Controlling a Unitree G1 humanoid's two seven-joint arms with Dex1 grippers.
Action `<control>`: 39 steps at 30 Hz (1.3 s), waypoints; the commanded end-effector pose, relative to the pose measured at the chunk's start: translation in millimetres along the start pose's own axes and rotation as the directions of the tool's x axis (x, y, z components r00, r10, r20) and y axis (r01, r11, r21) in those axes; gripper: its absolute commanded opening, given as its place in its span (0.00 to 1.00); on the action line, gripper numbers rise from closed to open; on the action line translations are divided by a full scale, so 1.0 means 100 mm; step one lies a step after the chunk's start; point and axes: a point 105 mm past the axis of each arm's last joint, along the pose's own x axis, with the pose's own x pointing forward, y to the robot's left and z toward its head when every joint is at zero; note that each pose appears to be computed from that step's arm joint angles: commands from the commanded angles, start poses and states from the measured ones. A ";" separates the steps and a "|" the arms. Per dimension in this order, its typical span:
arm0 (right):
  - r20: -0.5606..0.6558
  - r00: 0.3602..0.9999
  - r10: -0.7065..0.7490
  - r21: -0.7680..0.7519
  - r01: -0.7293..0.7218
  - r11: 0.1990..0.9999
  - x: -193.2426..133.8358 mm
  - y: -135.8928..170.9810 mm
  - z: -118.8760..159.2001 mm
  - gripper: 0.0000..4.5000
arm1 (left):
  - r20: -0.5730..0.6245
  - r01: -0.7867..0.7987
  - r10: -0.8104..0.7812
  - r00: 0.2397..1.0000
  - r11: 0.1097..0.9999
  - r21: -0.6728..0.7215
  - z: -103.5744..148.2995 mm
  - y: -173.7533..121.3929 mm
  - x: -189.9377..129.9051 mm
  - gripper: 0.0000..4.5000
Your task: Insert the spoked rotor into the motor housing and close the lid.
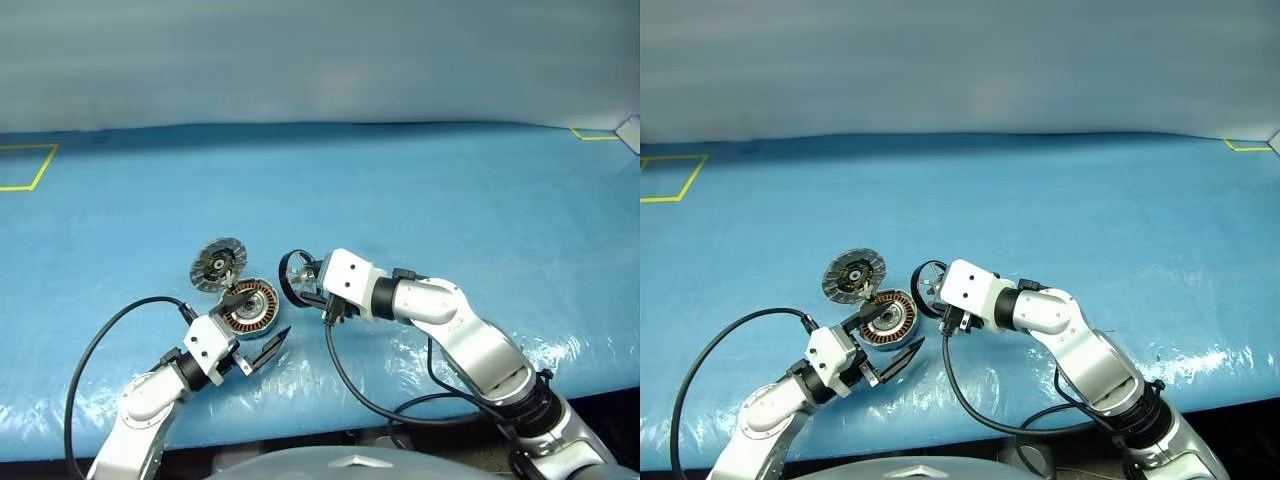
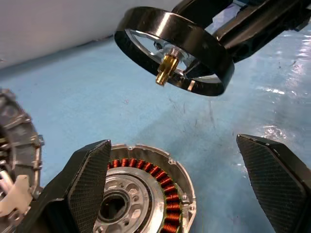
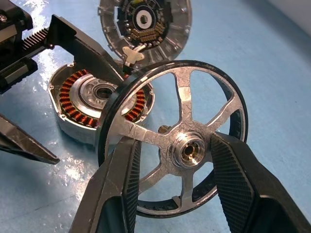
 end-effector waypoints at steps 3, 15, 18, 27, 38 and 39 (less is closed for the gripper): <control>0.030 0.999 -0.037 -0.019 0.037 0.999 -0.08 -0.08 0.07 0.41 | 0.159 -0.030 0.029 0.987 1.000 0.003 0.38 0.04 -0.04 1.00; 0.054 0.998 -0.020 0.009 0.020 1.000 0.17 -0.14 0.02 0.41 | 0.011 -0.133 0.132 0.991 0.991 0.018 0.21 -0.02 -0.48 1.00; 0.072 0.997 0.012 0.002 -0.013 1.000 0.32 -0.07 0.06 0.41 | 0.011 -0.190 0.190 0.982 0.982 -0.006 0.17 -0.02 -0.52 1.00; 0.156 0.980 0.127 -0.054 -0.120 0.991 0.52 0.19 0.34 0.41 | 0.043 -0.310 0.315 0.948 0.946 -0.091 0.10 -0.02 -0.54 1.00; 0.123 0.970 0.211 -0.054 -0.206 0.977 0.62 0.37 0.24 0.41 | 0.038 -0.295 0.300 0.953 0.950 -0.105 0.08 -0.07 -0.54 1.00; 0.118 0.969 0.216 -0.054 -0.211 0.976 0.62 0.38 0.22 0.41 | 0.034 -0.292 0.297 0.954 0.950 -0.107 0.07 -0.08 -0.54 1.00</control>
